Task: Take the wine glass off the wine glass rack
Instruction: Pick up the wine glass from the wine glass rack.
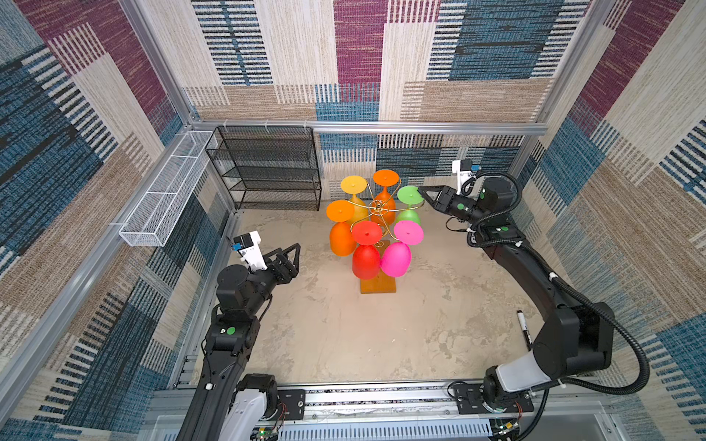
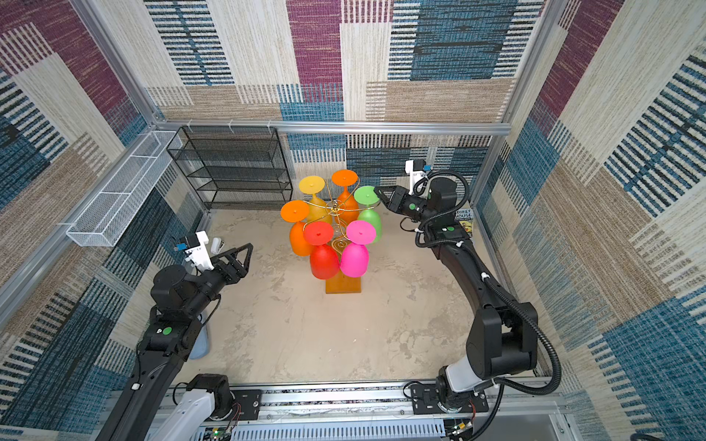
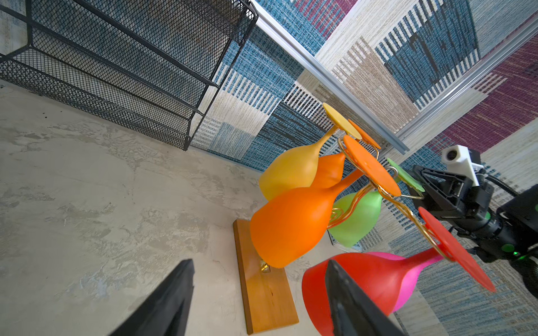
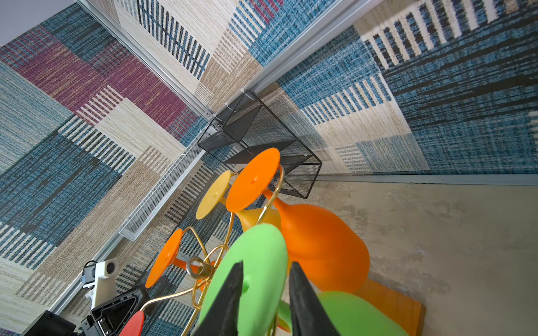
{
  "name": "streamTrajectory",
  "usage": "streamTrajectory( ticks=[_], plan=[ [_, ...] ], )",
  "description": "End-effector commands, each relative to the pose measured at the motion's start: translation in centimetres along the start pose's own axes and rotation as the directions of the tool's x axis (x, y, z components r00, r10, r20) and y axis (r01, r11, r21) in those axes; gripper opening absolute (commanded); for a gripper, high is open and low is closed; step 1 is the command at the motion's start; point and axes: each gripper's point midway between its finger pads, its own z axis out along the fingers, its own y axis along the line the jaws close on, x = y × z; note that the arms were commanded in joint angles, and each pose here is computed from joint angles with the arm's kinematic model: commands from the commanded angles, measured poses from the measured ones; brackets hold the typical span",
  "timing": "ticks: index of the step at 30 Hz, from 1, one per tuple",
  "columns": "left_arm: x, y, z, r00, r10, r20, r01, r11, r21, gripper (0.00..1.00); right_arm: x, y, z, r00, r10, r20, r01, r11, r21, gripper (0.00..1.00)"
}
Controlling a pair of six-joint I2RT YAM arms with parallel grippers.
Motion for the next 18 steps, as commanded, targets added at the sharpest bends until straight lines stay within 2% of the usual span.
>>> streamTrajectory(
  ticks=[1,18],
  plan=[
    [-0.05,-0.25,0.01,1.0,0.027,0.003,-0.027,1.0,0.014,0.74,-0.79,0.83,-0.15,0.999,-0.027,0.023,0.027,1.0,-0.013,0.31],
    [0.01,-0.12,0.08,1.0,0.025,0.005,-0.025,1.0,0.011,0.73,-0.09,1.26,-0.42,1.0,-0.007,-0.008,0.007,1.0,-0.027,0.28]
  ],
)
